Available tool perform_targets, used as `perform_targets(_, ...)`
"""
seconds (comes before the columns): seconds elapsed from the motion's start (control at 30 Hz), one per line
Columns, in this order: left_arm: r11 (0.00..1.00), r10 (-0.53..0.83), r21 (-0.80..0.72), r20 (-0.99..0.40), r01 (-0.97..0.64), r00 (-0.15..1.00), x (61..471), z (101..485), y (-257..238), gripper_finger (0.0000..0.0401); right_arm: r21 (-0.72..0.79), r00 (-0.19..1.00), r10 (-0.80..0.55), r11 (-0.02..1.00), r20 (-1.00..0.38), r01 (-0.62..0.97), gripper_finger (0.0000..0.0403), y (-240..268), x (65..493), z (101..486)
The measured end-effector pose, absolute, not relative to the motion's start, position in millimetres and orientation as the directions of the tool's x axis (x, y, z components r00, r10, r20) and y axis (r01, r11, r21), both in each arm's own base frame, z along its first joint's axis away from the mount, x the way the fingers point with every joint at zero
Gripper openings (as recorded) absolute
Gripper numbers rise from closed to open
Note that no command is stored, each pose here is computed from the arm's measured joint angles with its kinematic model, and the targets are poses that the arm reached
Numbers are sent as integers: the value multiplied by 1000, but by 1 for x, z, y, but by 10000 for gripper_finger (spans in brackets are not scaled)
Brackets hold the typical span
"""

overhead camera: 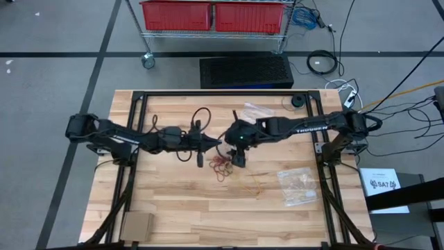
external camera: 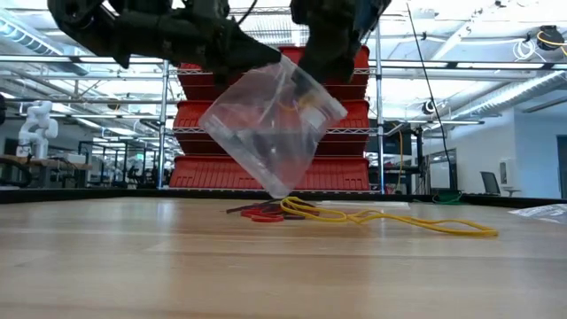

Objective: Sort rubber bands
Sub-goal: Put the yellow rubber band into the top left transparent zip bag

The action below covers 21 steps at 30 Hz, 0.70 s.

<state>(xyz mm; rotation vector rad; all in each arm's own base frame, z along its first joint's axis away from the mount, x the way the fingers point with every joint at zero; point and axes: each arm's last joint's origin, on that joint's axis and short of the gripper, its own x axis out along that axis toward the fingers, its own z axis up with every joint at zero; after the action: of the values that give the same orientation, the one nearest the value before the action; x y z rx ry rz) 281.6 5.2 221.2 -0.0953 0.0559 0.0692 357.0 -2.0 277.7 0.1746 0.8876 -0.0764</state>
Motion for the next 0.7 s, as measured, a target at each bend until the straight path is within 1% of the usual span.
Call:
perform_targets(0.2,995,66,-67,-56,-70,996,290,222,5,0,154,593,39,977,-804,145,190,-9,340,289)
perform_targets(0.4,995,76,-67,57,-72,995,291,234,7,0,158,631,35,977,-775,140,188,-10,322,312)
perform_targets(0.63,986,150,-78,79,-144,985,290,236,15,0,137,620,21,981,-785,140,185,-11,325,307)
perform_targets(0.7,985,163,-80,89,-156,983,290,236,17,0,109,615,-7,982,-788,152,178,-11,326,306)
